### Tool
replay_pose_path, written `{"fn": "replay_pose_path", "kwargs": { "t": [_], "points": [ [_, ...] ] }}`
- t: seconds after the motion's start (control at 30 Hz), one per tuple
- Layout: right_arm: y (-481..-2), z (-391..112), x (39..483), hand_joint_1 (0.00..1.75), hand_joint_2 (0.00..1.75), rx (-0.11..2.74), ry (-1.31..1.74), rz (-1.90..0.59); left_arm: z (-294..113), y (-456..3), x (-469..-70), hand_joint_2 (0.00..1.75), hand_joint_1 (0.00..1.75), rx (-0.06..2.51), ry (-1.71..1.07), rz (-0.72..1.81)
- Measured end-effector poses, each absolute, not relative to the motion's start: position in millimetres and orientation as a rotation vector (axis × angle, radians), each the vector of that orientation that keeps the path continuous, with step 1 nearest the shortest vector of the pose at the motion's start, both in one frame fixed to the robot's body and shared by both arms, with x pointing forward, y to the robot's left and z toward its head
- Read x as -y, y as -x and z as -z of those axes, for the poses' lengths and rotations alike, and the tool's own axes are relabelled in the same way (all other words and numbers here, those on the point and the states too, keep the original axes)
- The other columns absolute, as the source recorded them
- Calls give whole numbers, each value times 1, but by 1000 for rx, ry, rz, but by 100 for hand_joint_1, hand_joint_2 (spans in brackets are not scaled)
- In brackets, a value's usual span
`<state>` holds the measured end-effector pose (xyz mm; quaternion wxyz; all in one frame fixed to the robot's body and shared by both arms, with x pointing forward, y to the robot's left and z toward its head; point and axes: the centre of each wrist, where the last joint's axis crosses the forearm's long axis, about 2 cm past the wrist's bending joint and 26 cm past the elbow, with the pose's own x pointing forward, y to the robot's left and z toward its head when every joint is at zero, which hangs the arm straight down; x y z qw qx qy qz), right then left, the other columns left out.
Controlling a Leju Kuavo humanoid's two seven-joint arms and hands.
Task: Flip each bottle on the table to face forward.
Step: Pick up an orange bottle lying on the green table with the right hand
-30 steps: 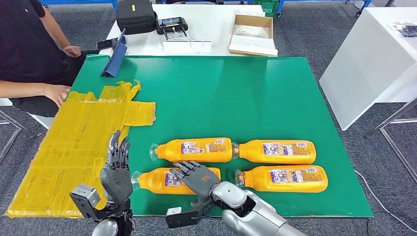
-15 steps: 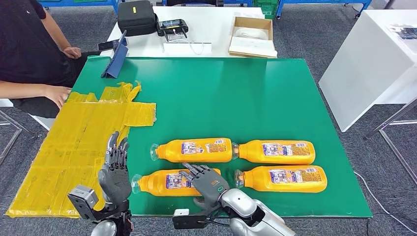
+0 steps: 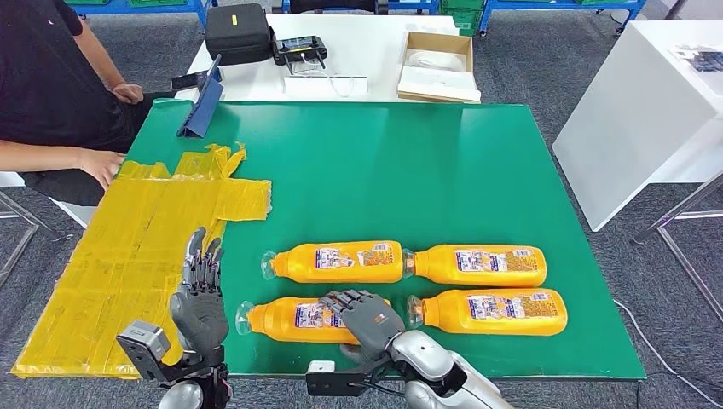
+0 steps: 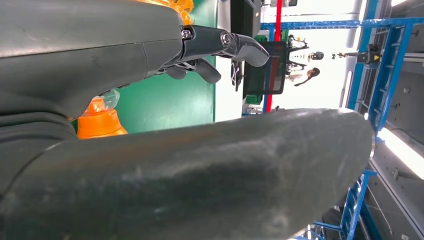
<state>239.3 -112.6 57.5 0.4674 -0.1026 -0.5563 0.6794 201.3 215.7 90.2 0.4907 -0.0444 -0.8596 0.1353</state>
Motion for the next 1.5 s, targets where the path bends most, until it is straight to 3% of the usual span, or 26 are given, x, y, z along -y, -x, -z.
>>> {"fn": "replay_pose_path", "kwargs": {
  "t": [0.47,0.63,0.77,1.13,1.5],
  "points": [
    [-240,-55,119,175,175,1337,249,-1657,-91,-203,-215,0,0,2090,128,-341],
    [-243,-54,125,175,175,1357,161,-1546,-92,-207,-213,0,0,2090,123,-392],
    [-244,-53,131,175,175,1392,56,-1372,-96,-211,-210,175,0,2077,84,-511],
    [-216,-57,117,175,175,1561,-95,-1063,-97,-215,-215,175,0,2075,92,-601],
    [-196,-63,106,175,175,1676,-179,-905,-91,-214,-213,175,0,2060,164,-599]
  ]
}}
